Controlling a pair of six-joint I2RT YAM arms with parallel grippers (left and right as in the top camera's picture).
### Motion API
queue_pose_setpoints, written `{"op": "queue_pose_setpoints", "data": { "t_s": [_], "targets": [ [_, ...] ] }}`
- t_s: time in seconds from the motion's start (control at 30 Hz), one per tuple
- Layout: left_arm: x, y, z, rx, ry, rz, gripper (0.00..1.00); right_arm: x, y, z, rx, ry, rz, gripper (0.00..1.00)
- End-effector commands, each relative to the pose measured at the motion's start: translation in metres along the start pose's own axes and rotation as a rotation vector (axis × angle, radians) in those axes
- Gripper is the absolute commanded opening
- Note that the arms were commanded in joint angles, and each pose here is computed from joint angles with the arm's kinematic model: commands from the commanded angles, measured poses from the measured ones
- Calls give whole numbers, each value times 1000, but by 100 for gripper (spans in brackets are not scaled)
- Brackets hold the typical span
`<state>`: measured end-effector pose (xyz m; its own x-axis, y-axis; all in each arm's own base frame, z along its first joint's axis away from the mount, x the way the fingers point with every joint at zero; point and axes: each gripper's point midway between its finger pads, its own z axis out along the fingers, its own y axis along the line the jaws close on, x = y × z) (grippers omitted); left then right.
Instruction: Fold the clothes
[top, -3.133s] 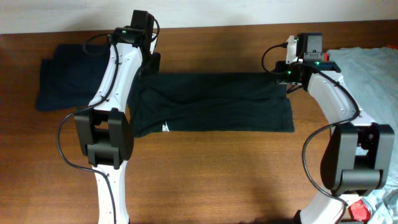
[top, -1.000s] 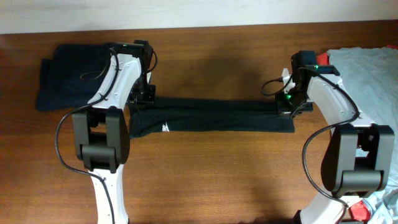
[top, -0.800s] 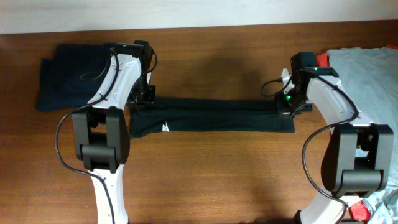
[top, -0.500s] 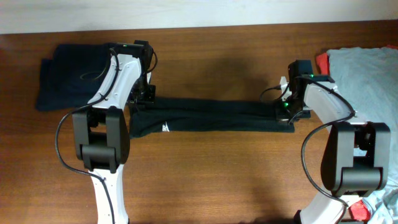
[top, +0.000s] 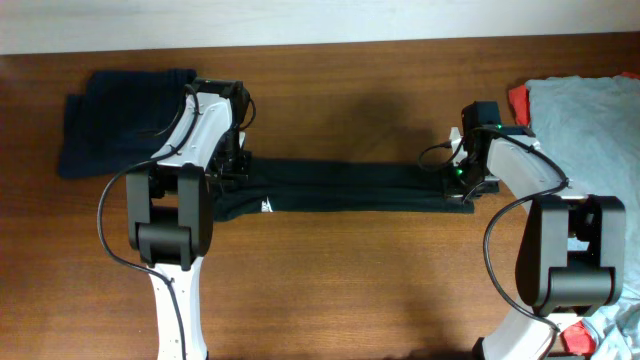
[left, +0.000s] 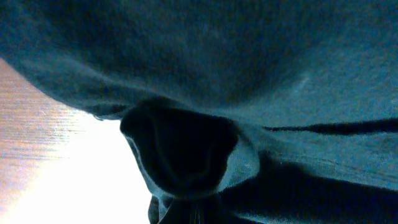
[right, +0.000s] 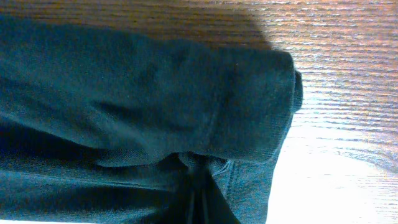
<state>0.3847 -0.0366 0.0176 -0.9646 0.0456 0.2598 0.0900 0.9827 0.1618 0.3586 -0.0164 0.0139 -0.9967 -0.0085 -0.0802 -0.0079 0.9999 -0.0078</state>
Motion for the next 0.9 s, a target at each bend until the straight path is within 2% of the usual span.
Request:
{"op": "queue_pose_setpoints", "data": {
  "t_s": [0.0,0.2,0.23,0.27,0.3,0.33,0.37,0.43,0.47,0.67,0.87],
  "targets": [
    [6,5,3,-18,29,-12,2,5,-6,4,37,20,-2,4],
    [10,5,2,-21,48,-9,1,6,-6,4,37,23,-2,5],
    [10,5,2,-21,48,-9,2,6,-6,4,37,23,-2,10],
    [10,5,2,-21,48,-9,8,6,-5,4,37,23,-2,21],
    [11,6,2,-21,52,-9,22,6,-5,4,37,23,-2,43],
    [12,6,2,-23,55,-8,28,6,-5,4,37,24,-2,53],
    [12,7,1,-29,56,-7,35,6,-5,4,37,24,-2,58],
    [11,10,-3,-46,49,-8,62,5,-6,4,37,21,-2,59],
    [10,11,-8,-46,43,-9,67,5,-6,3,37,20,-2,59],
    [0,14,-67,-12,-53,-25,74,-10,2,-26,-5,12,0,67],
    [-28,-1,-113,120,-238,-40,77,-21,27,-64,-155,12,1,68]
  ]
}}
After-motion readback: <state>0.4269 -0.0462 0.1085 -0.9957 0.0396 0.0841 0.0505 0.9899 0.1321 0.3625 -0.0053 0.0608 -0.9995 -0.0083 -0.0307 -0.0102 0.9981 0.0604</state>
